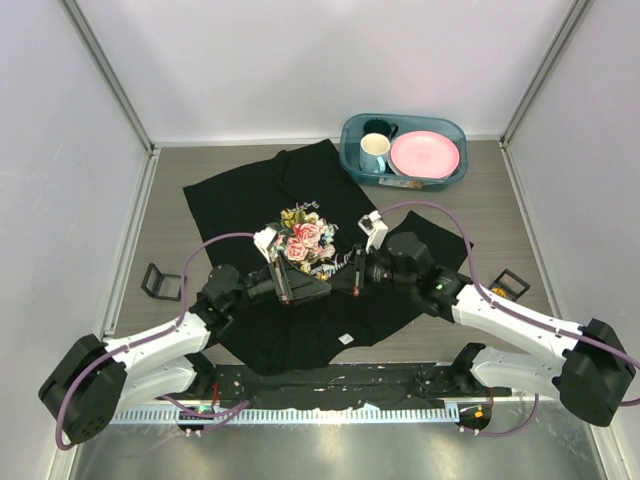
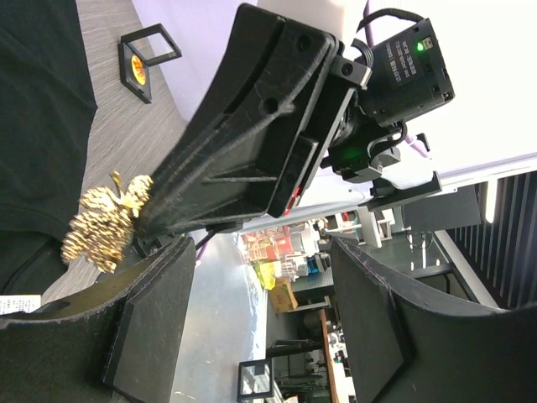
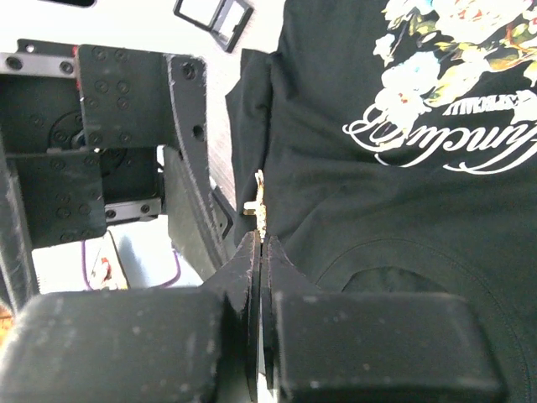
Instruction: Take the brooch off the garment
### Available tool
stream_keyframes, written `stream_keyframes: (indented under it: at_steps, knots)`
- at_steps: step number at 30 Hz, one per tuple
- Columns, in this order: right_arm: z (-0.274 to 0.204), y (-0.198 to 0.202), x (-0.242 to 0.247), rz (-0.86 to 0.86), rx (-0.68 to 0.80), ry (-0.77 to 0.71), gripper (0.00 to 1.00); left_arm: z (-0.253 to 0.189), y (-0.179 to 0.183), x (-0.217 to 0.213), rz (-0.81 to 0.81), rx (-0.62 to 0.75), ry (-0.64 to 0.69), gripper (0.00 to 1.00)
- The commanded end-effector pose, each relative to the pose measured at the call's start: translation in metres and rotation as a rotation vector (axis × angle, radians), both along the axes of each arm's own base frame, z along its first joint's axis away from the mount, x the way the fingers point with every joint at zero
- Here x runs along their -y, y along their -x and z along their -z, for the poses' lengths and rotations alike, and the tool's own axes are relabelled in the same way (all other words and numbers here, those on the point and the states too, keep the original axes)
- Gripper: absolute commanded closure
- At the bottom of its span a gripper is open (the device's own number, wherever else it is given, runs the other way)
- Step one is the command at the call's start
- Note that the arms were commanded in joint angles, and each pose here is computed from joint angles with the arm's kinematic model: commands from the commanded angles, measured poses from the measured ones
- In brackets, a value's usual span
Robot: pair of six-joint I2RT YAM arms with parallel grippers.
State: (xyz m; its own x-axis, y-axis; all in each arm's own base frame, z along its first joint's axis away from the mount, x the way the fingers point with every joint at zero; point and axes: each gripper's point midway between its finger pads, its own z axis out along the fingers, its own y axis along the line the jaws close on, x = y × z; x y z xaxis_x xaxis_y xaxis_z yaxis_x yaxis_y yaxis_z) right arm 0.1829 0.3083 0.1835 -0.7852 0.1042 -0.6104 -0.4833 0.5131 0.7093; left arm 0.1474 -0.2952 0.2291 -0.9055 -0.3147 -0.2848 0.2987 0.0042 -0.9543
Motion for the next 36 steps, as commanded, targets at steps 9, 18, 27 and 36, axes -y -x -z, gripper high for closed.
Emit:
stream_keyframes:
  at_steps: [9, 18, 27, 36]
  knots:
    - [-0.022, 0.009, 0.012, 0.009, 0.060, -0.050, 0.99, -0.032, 0.001, -0.001, -0.008, 0.095, 0.051, 0.26]
    - [-0.048, 0.003, 0.016, 0.055, 0.098, -0.086, 0.99, -0.002, -0.004, -0.034, -0.198, 0.077, -0.114, 0.10]
    - [-0.076, 0.005, 0.004, 0.017, 0.094, -0.177, 0.99, 0.006, 0.001, -0.021, -0.112, 0.050, -0.110, 0.03]
    - [-0.077, 0.000, -0.006, 0.011, 0.082, -0.202, 0.99, -0.008, 0.008, -0.010, -0.030, 0.075, -0.013, 0.04]
